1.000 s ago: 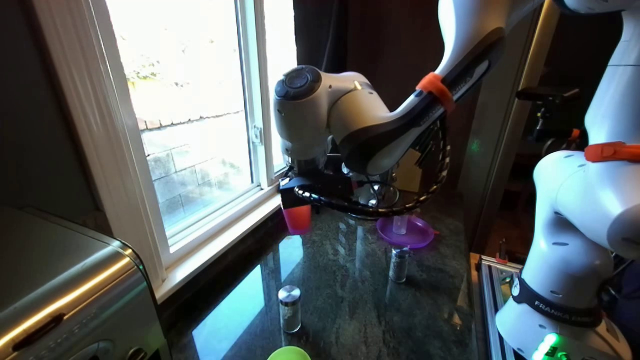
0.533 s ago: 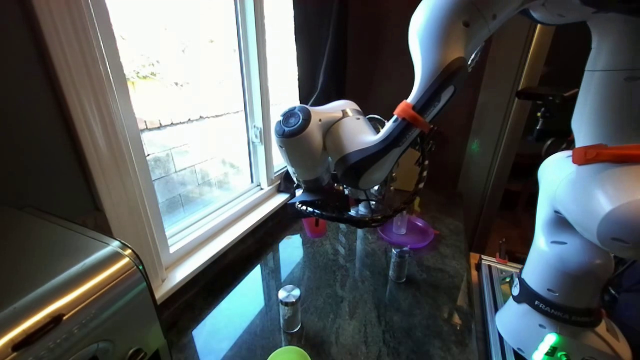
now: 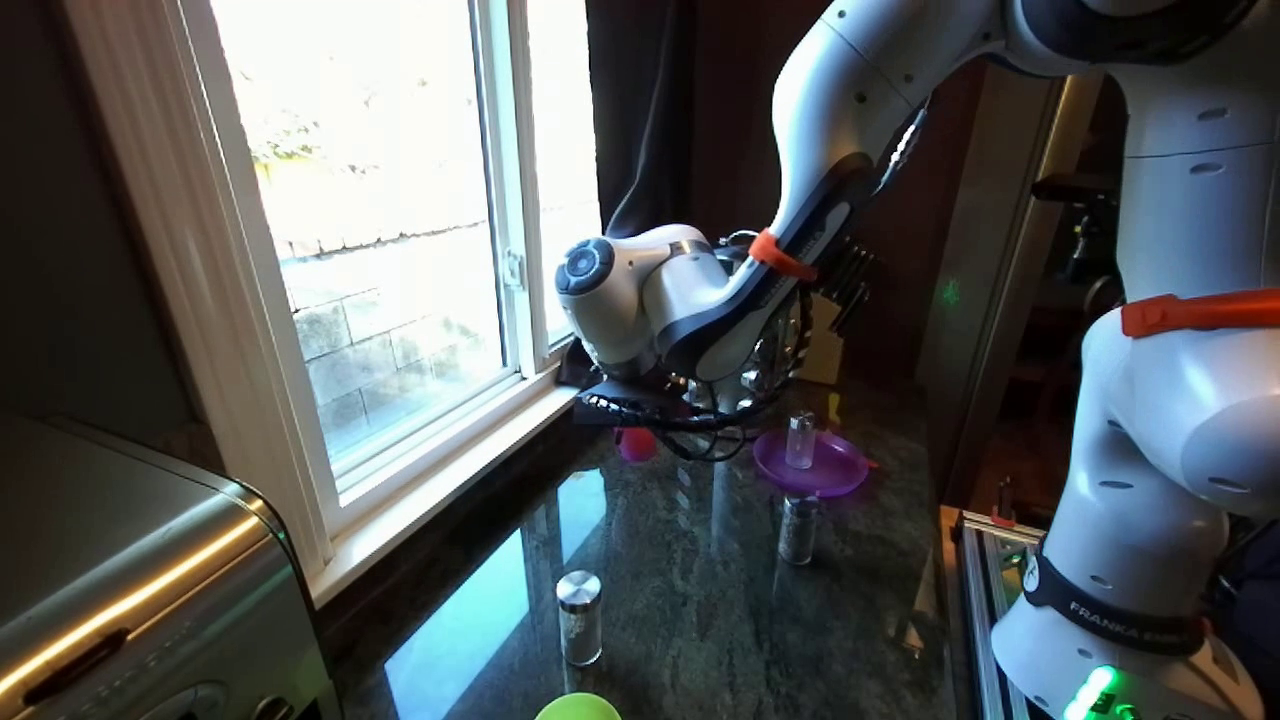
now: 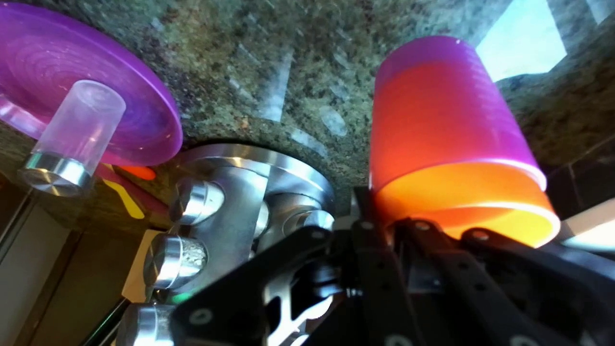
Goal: Put the purple cup upright
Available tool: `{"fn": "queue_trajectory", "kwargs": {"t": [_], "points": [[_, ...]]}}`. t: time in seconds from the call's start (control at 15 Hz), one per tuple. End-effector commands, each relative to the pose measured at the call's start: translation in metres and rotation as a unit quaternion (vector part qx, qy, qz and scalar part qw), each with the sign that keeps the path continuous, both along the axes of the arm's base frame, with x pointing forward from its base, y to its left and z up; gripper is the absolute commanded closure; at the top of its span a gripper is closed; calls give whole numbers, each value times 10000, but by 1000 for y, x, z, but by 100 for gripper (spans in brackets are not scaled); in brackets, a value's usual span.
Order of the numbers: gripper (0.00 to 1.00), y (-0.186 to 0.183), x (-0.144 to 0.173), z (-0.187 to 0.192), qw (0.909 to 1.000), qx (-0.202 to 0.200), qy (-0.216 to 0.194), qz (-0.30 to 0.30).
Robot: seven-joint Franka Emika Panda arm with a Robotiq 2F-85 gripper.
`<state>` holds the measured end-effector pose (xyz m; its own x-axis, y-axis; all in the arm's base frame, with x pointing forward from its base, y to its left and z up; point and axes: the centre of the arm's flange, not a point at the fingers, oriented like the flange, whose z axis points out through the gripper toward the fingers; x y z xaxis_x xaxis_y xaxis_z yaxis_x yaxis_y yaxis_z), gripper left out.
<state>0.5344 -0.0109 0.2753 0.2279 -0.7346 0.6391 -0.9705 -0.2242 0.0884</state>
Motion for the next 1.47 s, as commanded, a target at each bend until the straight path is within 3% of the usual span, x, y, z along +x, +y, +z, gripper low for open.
{"fn": "queue_trajectory", "kwargs": {"t": [0.0, 0.33, 0.4, 0.47, 0.8, 1.07, 1.4], "points": [[98, -17, 22, -28, 9995, -2, -290, -156], [98, -28, 32, -49, 9986, -144, -439, -263], [78, -29, 31, -50, 9985, -136, -461, -261], [67, -28, 31, -46, 9982, -148, -515, -253], [31, -21, 16, -15, 9968, -110, -782, -121], [1, -8, -12, 21, 9958, 237, -704, 541], [0, -4, -80, 81, 9791, 296, -170, 2004]]}}
